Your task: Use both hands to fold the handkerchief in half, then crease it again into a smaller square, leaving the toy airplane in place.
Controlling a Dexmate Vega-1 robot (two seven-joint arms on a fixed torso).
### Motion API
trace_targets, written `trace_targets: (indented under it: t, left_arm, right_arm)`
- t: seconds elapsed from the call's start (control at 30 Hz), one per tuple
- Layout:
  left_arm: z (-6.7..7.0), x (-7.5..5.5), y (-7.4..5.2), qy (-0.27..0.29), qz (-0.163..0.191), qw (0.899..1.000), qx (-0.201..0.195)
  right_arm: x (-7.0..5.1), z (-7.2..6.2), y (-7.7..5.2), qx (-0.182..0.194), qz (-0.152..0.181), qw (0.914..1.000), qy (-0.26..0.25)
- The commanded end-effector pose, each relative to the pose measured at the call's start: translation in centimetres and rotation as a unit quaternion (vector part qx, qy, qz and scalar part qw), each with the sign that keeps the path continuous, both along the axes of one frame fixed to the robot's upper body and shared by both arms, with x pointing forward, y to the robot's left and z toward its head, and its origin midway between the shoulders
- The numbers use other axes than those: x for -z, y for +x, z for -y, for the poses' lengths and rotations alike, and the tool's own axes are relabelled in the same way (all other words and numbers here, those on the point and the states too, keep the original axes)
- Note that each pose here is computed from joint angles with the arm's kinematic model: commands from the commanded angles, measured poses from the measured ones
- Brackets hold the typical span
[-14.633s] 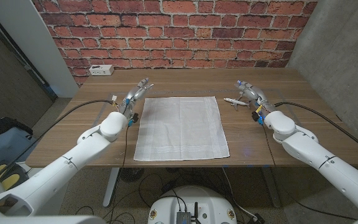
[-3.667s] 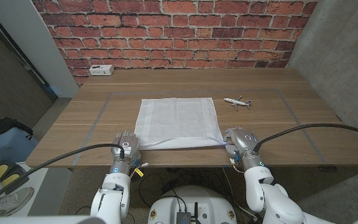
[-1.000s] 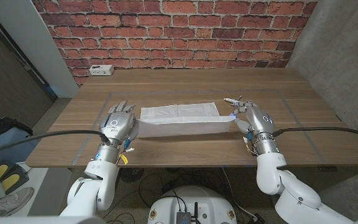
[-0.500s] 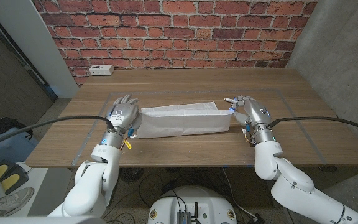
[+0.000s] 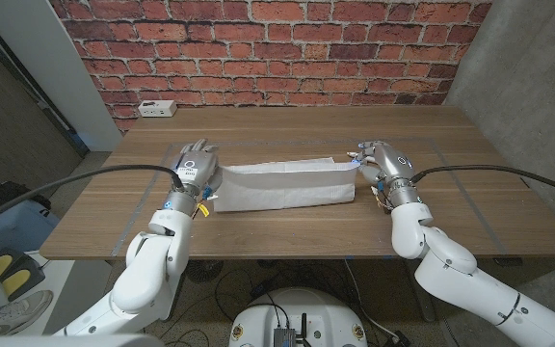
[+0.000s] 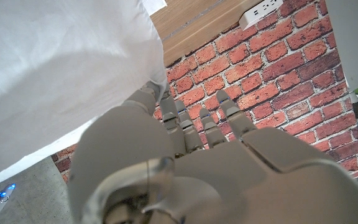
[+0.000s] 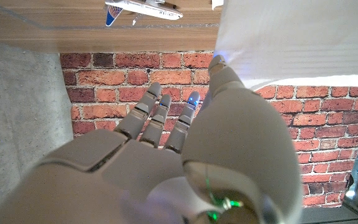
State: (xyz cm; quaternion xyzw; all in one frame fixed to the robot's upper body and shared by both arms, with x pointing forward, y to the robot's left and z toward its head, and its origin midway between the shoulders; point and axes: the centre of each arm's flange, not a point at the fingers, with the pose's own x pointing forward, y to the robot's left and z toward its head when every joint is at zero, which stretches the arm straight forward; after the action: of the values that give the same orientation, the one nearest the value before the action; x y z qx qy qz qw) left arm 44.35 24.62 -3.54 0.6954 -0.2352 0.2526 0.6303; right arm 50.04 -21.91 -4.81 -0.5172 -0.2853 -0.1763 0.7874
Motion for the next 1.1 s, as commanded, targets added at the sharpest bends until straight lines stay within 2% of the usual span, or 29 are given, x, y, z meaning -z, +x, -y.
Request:
trace_targets:
  t: [0.03, 0.43, 0.77, 1.1]
  left_arm:
    - [-0.1, -0.9, 1.5, -0.002, -0.006, 1.000, -0.006]
    - [-0.6, -1.4, 2.7, -0.006, -0.014, 1.000, -0.014]
    - [-1.7, -1.4, 4.6, -0.020, -0.029, 0.999, -0.016]
    - [-1.8, -1.8, 5.8, -0.021, -0.036, 0.999, -0.018]
  right_arm:
    - [-1.3, -0.1, 2.0, -0.006, -0.009, 0.9999, -0.010]
    - [-2.1, 0.1, 3.9, -0.009, -0.019, 0.9997, -0.009]
    - [-3.0, -0.1, 5.9, -0.010, -0.036, 0.9992, -0.015]
    - [-3.6, -0.4, 7.2, -0.010, -0.045, 0.9986, -0.024]
